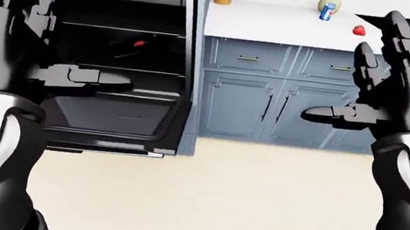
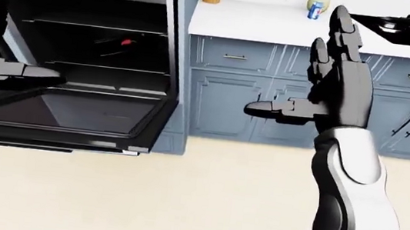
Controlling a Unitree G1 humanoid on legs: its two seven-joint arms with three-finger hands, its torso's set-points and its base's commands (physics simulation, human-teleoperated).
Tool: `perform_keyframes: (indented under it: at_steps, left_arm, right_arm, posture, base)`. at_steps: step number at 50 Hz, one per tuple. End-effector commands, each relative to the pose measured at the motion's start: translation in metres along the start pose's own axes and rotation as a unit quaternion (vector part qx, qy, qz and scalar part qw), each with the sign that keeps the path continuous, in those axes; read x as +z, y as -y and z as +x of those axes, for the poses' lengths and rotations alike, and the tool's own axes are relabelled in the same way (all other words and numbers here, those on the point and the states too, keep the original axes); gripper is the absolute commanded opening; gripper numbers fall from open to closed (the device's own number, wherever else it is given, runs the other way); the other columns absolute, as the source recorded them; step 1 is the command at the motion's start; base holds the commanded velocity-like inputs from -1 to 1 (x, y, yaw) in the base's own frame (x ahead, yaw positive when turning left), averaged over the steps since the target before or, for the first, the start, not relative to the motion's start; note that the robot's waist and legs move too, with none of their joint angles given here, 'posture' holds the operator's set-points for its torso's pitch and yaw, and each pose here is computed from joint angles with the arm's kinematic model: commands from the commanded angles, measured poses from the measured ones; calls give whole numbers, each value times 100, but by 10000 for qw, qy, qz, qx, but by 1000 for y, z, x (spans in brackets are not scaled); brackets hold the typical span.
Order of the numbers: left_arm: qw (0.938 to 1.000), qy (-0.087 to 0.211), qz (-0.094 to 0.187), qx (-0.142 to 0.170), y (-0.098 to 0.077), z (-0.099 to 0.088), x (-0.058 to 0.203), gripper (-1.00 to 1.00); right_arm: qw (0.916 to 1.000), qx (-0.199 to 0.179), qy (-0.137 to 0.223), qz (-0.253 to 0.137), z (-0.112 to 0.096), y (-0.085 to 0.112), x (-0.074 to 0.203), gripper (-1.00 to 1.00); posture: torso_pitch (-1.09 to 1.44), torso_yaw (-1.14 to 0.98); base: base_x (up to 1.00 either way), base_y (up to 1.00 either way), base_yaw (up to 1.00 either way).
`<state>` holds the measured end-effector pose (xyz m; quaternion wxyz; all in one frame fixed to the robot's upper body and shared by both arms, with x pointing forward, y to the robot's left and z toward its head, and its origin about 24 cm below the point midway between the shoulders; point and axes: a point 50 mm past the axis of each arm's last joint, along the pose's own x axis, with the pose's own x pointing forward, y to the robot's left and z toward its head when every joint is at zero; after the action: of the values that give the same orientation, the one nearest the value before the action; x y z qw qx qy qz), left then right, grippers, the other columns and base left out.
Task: Close the oven door.
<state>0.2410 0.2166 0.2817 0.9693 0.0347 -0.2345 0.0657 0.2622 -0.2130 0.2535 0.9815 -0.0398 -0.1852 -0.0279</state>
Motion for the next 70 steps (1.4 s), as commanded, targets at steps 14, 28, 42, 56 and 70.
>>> perform_keyframes:
  at_steps: [14,28,42,56,70]
  left_arm:
    - [9995,324,-12,-34,1,2,15,100]
    - [9993,364,-17,-35,0,3,18,100]
    - [9991,420,-33,-11,-1,4,25,100]
    - [9990,437,7,-6,-3,4,26,100]
    - [9991,435,-3,-1,-3,5,25,100]
  right_arm:
    - [9992,-146,376,23,2,6,16,100]
    - [9989,-181,438,59,2,7,19,100]
    - [9963,-688,515,-7,10,16,27,100]
    - [9951,-829,434,304,10,21,25,100]
    - [9962,-631,526,287,8,17,29,100]
  posture:
    - [0,0]
    - [0,0]
    - [0,0]
    - [0,0]
    - [0,0]
  base:
    - [57,-6,0]
    - [9,-15,0]
    - [0,0,0]
    - [0,0,1]
    - [0,0,100]
